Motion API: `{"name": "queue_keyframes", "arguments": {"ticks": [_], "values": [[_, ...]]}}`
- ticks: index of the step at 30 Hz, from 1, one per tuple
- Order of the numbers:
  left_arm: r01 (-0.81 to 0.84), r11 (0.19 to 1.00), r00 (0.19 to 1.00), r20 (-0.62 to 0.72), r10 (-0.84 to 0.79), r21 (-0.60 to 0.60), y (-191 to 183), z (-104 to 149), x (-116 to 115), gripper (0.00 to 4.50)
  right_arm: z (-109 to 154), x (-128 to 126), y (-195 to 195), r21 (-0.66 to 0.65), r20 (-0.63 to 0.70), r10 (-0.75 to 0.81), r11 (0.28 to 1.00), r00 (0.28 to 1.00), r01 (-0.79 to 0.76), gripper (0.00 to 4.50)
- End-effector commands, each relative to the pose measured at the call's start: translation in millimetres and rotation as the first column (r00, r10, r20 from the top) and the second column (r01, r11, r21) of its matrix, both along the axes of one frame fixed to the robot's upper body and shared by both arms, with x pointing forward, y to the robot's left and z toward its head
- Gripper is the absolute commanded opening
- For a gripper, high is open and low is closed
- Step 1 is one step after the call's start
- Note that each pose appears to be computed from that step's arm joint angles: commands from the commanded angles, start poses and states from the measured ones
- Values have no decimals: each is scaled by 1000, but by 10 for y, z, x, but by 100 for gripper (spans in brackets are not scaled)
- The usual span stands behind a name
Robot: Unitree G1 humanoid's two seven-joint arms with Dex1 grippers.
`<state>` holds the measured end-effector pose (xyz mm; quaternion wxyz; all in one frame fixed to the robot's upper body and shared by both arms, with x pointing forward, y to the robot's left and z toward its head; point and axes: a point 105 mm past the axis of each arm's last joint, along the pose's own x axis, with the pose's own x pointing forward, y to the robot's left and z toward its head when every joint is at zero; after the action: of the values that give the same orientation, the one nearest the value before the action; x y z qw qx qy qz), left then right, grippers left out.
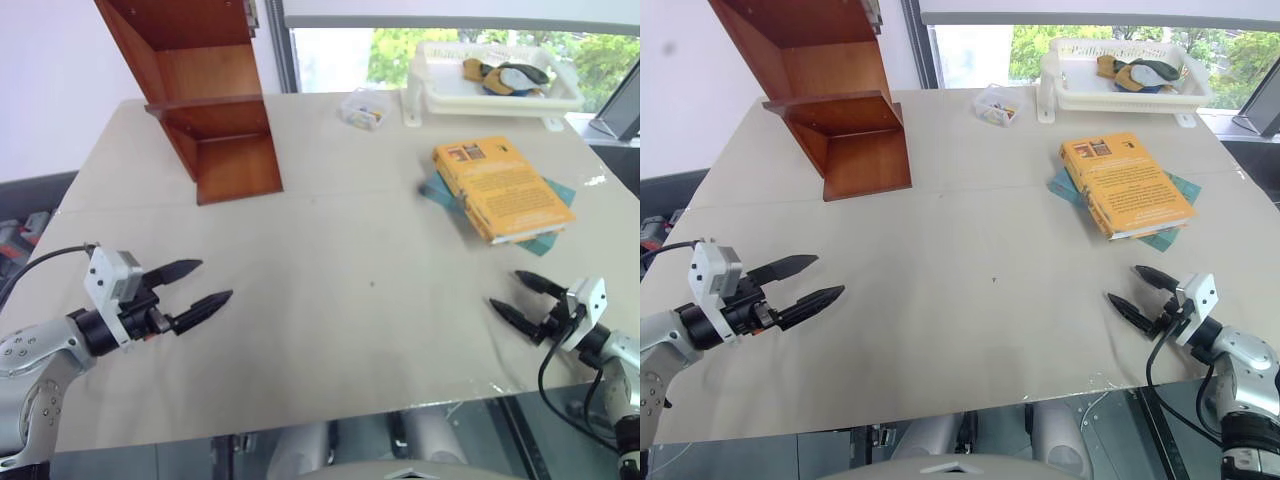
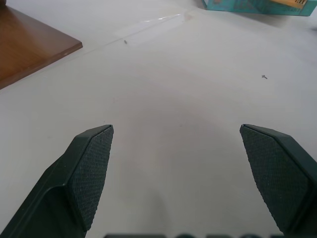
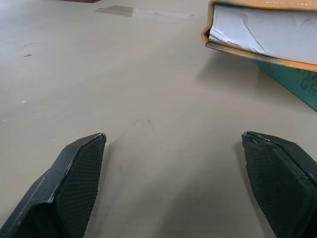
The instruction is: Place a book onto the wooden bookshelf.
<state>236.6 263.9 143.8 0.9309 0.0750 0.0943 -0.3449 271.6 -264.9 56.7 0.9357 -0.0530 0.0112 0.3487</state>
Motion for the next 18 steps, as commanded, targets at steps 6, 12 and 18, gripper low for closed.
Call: {"name": "queue_keyframes", "arguments": {"ticks": [6, 12, 18], "values": [[16, 1000, 999, 41, -17, 18, 11, 108, 37, 442, -38, 50, -271, 38, -26, -213, 976, 977, 214, 450], [60, 998, 996, 69, -61, 19, -42, 202, 78, 442, -75, 27, -502, 60, -43, -341, 937, 939, 343, 450], [163, 987, 981, 104, -163, 8, -174, 400, 102, 442, -78, 123, -574, 83, -58, -406, 909, 912, 409, 450]]}}
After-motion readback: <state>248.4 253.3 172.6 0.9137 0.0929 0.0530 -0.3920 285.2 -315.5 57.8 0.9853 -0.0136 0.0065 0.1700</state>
